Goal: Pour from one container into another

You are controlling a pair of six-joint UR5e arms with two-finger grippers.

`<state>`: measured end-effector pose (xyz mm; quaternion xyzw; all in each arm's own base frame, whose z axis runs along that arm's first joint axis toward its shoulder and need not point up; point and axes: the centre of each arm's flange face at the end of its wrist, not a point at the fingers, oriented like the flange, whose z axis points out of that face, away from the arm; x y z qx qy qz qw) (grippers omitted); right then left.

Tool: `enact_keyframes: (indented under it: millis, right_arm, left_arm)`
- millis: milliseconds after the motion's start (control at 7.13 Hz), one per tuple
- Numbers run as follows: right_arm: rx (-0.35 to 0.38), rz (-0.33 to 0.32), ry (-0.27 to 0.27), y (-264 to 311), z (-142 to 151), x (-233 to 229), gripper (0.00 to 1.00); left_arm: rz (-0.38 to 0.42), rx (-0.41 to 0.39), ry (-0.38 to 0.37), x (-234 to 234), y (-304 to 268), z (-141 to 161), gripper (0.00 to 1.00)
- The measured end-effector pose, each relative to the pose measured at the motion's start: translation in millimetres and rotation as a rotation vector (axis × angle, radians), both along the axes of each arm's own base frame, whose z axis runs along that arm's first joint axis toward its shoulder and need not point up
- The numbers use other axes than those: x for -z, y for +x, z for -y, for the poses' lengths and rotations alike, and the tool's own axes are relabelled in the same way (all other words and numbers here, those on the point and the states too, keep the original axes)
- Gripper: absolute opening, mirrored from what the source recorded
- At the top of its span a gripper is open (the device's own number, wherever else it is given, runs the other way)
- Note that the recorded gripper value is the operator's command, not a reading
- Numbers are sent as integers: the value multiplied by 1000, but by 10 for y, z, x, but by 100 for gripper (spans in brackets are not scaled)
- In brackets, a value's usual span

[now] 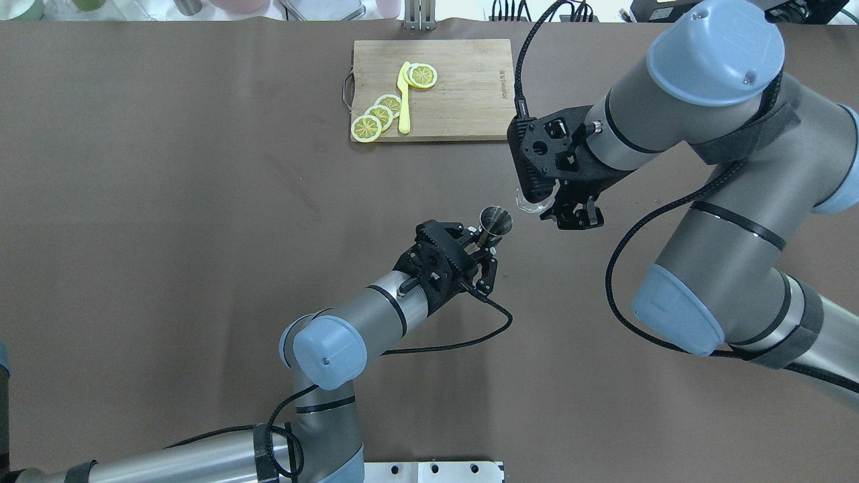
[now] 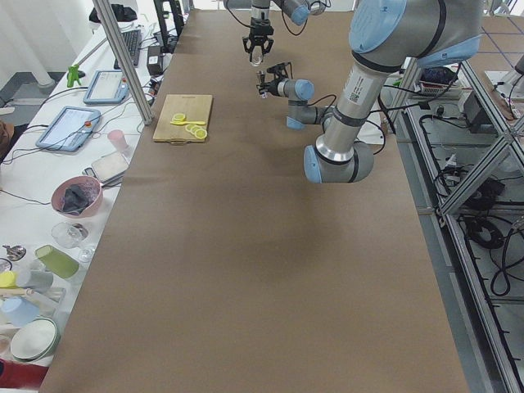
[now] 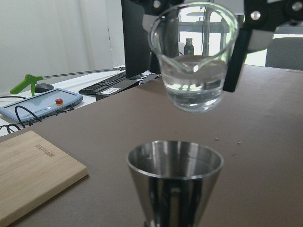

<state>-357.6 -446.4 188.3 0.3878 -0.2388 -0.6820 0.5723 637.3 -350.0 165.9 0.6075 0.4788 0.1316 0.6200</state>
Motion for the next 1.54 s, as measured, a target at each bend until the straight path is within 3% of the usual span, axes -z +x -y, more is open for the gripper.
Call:
enact_keyframes:
  millis: [1542]
  right_arm:
    - [4,-91,-23,-170,-154,115,0]
  left_arm:
    - [-1,-1,1,20,3,0,0]
